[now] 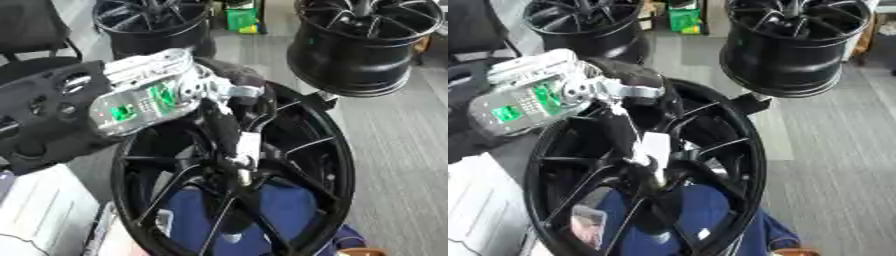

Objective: Pull the pin out of the wheel hub.

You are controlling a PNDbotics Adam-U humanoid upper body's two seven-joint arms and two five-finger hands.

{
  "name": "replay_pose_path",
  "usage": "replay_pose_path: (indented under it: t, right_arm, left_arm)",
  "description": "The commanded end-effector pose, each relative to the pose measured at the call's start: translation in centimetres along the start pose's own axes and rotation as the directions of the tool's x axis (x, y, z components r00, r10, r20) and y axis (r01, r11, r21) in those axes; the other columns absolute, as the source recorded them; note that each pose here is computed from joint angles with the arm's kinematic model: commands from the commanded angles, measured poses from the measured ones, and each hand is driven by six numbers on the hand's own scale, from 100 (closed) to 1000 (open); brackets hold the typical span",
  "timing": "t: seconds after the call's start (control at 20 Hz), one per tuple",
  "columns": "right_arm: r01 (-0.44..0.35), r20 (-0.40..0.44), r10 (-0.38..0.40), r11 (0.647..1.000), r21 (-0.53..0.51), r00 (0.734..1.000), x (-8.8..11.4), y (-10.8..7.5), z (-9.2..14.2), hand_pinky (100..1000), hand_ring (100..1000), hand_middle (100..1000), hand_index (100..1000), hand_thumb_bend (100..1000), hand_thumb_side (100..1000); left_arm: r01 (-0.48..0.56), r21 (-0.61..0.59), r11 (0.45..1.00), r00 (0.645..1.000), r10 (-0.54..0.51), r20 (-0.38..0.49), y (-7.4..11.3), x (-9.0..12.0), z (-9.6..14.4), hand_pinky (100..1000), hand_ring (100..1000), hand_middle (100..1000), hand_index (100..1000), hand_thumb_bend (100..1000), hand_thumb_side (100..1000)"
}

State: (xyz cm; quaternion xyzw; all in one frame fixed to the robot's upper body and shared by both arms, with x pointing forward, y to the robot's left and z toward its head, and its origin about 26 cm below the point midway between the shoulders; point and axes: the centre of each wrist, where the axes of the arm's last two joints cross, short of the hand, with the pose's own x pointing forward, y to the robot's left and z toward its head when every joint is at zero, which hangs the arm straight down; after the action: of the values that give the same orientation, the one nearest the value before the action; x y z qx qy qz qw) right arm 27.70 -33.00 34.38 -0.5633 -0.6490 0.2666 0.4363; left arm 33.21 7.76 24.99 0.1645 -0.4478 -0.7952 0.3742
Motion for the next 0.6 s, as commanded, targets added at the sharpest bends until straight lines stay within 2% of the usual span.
replay_pose_path:
  t: [0.05, 0.2, 0.6]
  right_arm:
    - [-0.031, 0.014, 0.031, 0.999, -0.035, 0.999, 0.22, -1.04, -0.13, 867, 711, 772, 828, 100, 100]
    - [-0.031, 0.012, 0.032, 0.999, -0.033, 0.999, 0.19, -0.97, -0.1, 867, 711, 772, 828, 100, 100]
    - [-0.028, 0.008, 0.029, 0.999, -0.032, 1.0, 0.13, -0.77, -0.05, 868, 711, 772, 828, 100, 100]
  left_arm:
    - [-0.166, -0.16, 0.973, 0.975, 0.137, -0.175, 0.69, -1.01, 0.82, 810, 820, 781, 848, 577, 328]
    - [-0.172, -0.155, 0.973, 0.973, 0.142, -0.184, 0.65, -1.47, 0.78, 813, 819, 784, 848, 608, 432]
    - [-0.167, -0.146, 0.975, 0.974, 0.14, -0.177, 0.75, -1.34, 0.64, 799, 807, 774, 834, 588, 419]
